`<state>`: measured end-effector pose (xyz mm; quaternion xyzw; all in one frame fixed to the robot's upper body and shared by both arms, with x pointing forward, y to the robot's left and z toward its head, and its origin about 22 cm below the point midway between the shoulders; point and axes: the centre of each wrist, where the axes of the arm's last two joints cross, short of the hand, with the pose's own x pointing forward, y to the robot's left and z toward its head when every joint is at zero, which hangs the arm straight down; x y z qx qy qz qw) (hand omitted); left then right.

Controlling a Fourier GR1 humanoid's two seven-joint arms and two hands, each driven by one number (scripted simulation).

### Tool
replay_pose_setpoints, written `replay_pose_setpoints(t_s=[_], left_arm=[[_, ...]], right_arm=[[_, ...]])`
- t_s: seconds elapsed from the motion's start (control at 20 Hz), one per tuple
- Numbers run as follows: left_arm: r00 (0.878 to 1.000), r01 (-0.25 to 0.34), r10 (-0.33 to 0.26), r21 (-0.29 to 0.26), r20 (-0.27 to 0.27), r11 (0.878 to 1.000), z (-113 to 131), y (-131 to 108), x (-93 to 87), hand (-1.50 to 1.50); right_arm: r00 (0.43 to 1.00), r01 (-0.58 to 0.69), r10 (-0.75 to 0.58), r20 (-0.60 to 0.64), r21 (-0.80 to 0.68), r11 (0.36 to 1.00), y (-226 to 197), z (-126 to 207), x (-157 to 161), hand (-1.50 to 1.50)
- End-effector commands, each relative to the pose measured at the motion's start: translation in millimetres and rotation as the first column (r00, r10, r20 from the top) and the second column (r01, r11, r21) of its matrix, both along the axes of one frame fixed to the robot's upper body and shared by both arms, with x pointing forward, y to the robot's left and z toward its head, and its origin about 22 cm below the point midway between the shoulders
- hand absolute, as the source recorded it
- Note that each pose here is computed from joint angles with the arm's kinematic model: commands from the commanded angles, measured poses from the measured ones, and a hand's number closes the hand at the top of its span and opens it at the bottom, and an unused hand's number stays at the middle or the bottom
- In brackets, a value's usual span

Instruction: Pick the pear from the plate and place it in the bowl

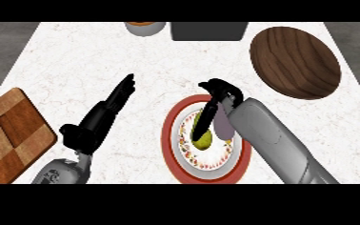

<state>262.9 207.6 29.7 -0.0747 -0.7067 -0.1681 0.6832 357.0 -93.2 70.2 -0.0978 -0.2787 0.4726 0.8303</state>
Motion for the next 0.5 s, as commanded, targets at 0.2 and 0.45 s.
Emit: replay_pose_setpoints(t_s=[0.2, 0.45], left_arm=[[1.000, 0.007, -0.007, 0.016, 0.001, 1.000, 0, -7, 8.4, 0.00], [1.000, 0.001, -0.001, -0.007, 0.014, 1.000, -2, -3, 1.3, 0.00]], right_arm=[[0.998, 0.050, -0.054, -0.024, -0.132, 0.990, -9, -17, -5, -1.50], [0.995, 0.061, -0.070, -0.067, -0.132, 0.989, -2, -41, -14, -1.50]])
